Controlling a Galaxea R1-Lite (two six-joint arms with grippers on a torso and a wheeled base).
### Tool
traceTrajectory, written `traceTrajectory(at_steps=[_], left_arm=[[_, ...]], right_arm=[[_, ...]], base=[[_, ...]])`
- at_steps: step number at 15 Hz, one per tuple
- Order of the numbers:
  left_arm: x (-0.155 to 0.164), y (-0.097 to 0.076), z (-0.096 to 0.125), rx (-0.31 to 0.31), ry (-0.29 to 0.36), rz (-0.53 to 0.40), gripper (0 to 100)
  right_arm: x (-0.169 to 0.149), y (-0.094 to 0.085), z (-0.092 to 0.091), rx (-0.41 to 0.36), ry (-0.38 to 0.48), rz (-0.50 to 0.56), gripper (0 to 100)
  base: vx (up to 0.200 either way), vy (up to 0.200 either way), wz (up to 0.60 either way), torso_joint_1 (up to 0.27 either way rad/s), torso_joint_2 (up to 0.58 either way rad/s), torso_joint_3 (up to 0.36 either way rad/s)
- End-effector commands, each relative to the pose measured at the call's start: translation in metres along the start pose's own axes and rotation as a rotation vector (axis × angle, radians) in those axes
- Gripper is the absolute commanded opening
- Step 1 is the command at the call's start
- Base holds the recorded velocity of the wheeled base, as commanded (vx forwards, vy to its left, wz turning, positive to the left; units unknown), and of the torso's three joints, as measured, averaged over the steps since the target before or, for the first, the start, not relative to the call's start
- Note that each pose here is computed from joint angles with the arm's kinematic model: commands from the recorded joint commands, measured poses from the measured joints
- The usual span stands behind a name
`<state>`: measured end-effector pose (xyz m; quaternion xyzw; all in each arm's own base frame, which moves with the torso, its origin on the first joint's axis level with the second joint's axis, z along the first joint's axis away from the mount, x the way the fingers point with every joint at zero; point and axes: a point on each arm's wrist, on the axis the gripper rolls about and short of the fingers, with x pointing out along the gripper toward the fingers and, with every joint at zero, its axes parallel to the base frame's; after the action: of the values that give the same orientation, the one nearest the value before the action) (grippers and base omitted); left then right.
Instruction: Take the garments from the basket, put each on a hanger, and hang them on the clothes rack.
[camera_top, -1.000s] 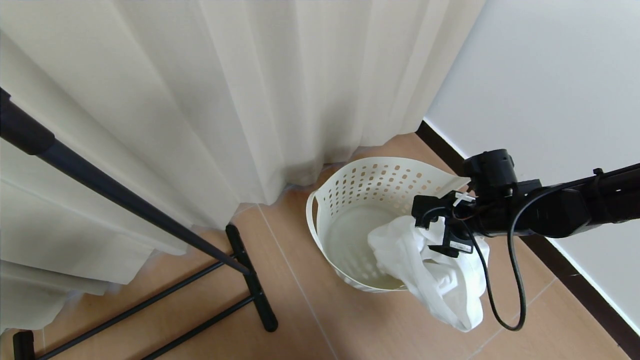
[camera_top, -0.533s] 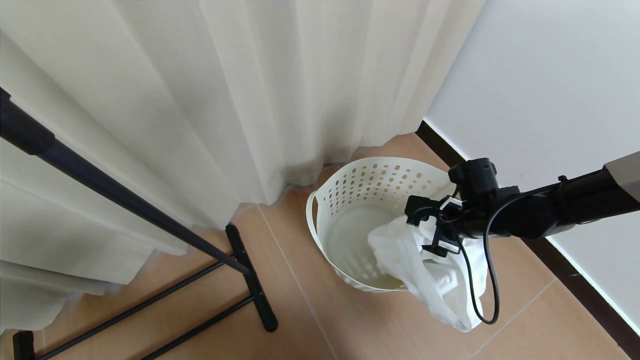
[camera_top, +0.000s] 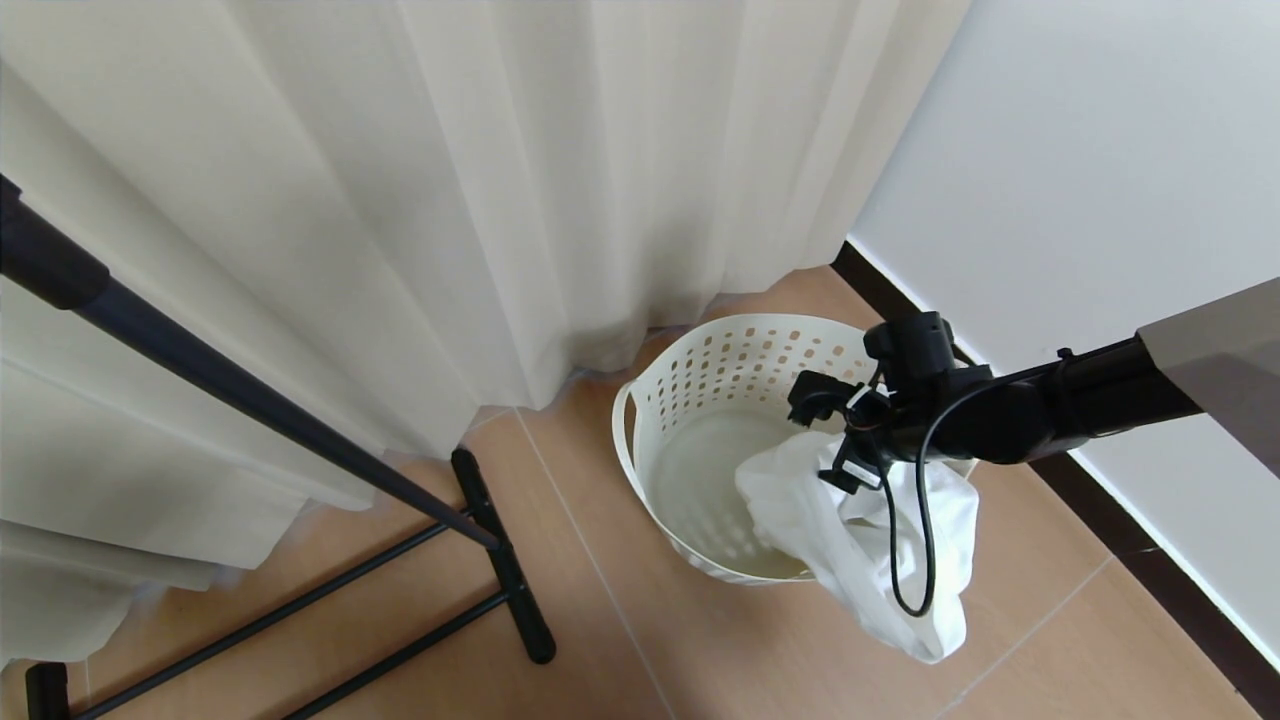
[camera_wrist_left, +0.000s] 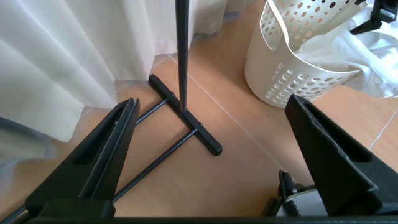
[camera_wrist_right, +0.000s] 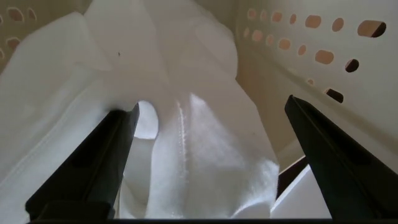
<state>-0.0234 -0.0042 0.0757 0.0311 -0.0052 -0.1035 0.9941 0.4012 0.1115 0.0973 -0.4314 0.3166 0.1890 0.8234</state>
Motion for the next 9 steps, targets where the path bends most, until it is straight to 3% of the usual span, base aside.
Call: traceTrajectory(at_steps=[1, 9], left_arm=[[0.0001, 0.0000, 0.0001, 0.001, 0.001, 0.001, 100], [0.0001, 0.0000, 0.0001, 0.001, 0.001, 0.001, 100]], right_arm=[[0.0094, 0.0011, 0.0043, 0.003, -0.005, 0.000, 100], [0.0149, -0.0055, 0.0092, 0.011, 0.027, -0.068, 100]], base=[[0.000, 0.000, 0.00, 0.000, 0.00, 0.000], [0.000, 0.000, 0.00, 0.000, 0.00, 0.000]])
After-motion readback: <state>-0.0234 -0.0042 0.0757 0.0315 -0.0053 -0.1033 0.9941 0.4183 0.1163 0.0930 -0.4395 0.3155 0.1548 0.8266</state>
